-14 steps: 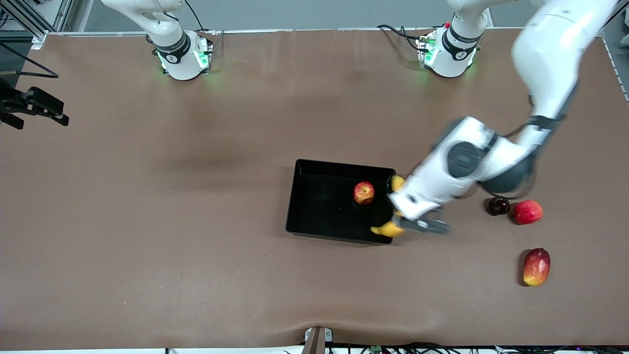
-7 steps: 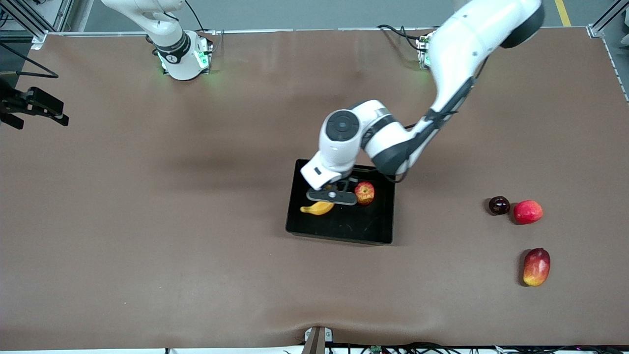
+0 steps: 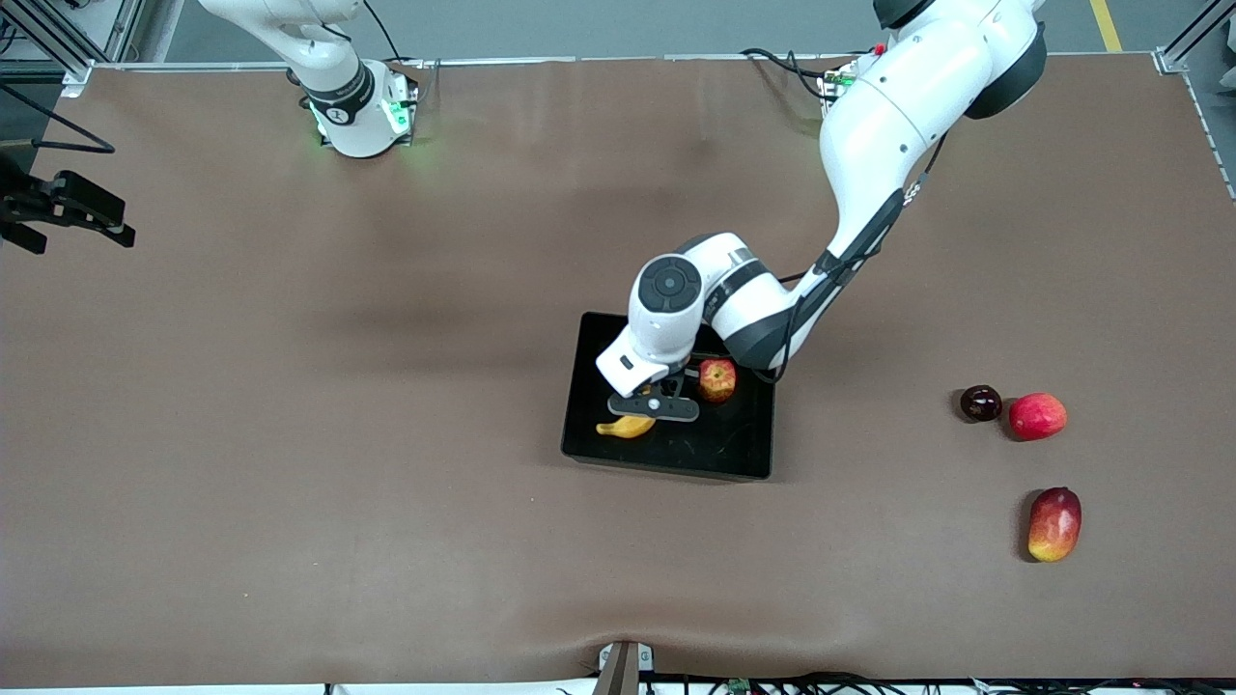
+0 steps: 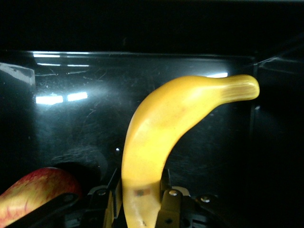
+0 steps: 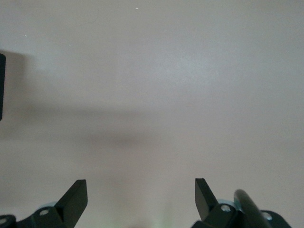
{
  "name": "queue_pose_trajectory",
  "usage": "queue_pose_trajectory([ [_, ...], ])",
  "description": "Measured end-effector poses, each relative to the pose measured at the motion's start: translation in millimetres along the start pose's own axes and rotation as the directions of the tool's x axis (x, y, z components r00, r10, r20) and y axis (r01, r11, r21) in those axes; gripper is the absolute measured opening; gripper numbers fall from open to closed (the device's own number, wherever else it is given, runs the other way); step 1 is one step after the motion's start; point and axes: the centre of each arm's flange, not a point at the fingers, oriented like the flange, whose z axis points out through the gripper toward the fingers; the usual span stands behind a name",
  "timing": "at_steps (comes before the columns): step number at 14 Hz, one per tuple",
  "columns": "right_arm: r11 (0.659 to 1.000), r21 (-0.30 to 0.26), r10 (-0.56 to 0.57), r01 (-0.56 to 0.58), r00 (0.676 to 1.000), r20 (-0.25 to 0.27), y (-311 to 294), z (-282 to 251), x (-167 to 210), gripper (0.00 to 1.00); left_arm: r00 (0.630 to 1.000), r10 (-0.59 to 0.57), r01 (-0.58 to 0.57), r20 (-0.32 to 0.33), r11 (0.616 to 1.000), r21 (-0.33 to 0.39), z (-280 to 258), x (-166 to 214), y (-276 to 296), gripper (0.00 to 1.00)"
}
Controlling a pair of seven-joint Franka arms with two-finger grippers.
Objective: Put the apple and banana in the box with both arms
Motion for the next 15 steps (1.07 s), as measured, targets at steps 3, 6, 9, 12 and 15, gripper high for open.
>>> queue_pose_trajectory([
  [3, 1.0, 0.0, 0.0, 0.0, 1.0, 0.0, 0, 0, 0, 1.0, 1.0, 0.003, -0.003, 0.02, 1.0, 0.015, 20, -5, 0, 0.34],
  [6, 1.0, 0.0, 0.001, -0.001, 1.0, 0.0, 0, 0, 0, 1.0, 1.0, -0.012, 0.012, 0.017, 1.0, 0.024, 25, -8, 4, 0.49],
  [9, 1.0, 0.0, 0.001, -0.001, 1.0, 0.0, 0, 0, 0, 1.0, 0.997, -0.066, 0.066, -0.032, 0.998, 0.002, -5, 8, 4, 0.81],
  [12, 1.0, 0.0, 0.001, -0.001, 1.0, 0.0, 1, 0, 0, 1.0, 0.984, -0.148, 0.154, -0.104, 0.987, 0.045, -89, 38, -31, 1.0],
  [15, 1.0, 0.0, 0.001, -0.001, 1.0, 0.0, 1, 0, 0, 1.0, 0.963, -0.22, 0.241, -0.157, 0.962, 0.129, -183, 60, -102, 1.0],
])
